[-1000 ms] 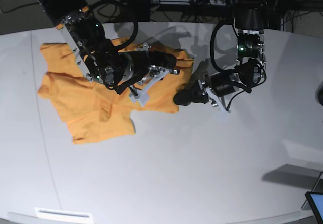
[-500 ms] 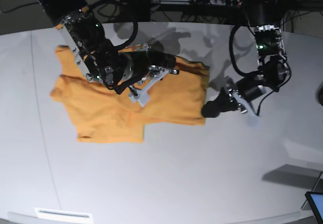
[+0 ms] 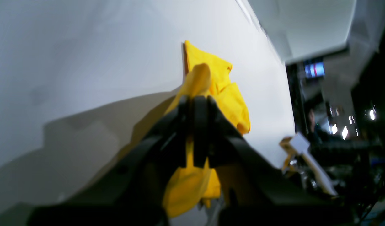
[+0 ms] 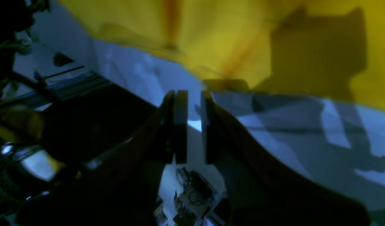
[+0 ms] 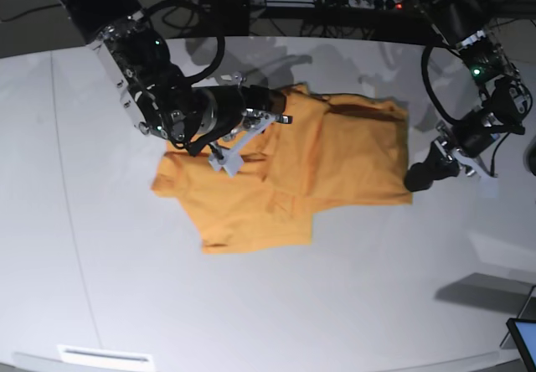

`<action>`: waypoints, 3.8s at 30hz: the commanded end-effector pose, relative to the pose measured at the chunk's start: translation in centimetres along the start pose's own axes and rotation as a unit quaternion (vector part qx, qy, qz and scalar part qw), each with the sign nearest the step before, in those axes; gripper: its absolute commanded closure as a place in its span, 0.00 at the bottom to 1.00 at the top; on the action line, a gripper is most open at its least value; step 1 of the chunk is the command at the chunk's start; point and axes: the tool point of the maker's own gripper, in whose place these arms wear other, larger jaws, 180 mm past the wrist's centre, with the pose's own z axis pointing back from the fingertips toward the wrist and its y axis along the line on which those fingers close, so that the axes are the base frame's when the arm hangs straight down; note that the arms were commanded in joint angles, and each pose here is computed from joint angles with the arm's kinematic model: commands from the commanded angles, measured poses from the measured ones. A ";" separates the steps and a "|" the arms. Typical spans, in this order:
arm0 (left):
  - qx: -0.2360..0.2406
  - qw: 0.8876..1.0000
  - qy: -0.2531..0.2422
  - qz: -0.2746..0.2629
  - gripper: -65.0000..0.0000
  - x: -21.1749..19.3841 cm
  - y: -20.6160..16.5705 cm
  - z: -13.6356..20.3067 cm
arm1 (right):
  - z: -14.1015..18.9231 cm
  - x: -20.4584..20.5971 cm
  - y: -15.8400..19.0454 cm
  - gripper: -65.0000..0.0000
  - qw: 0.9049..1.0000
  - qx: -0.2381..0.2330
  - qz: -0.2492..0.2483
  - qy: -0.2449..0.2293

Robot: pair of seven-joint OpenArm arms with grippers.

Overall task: Fold the T-shirt properly
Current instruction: 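Lift the folded shirt with both grippers, then fold the lifted shirt over and lower it with both grippers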

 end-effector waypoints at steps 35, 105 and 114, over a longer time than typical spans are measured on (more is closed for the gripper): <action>-0.160 0.982 0.012 -0.096 1.00 0.9 -19.2 -14.1 | 0.0 -0.5 -3.7 0.89 0.997 -0.071 0.011 -0.025; -0.229 0.883 0.297 -0.283 1.00 -25.0 -25.9 -19.8 | 16.6 9.0 -20.5 0.89 0.912 -0.158 -0.235 -0.296; -0.185 0.929 0.220 -0.232 1.00 -18.4 -23.0 -20.1 | 16.5 9.0 -20.4 0.89 0.912 -0.155 -0.237 -0.297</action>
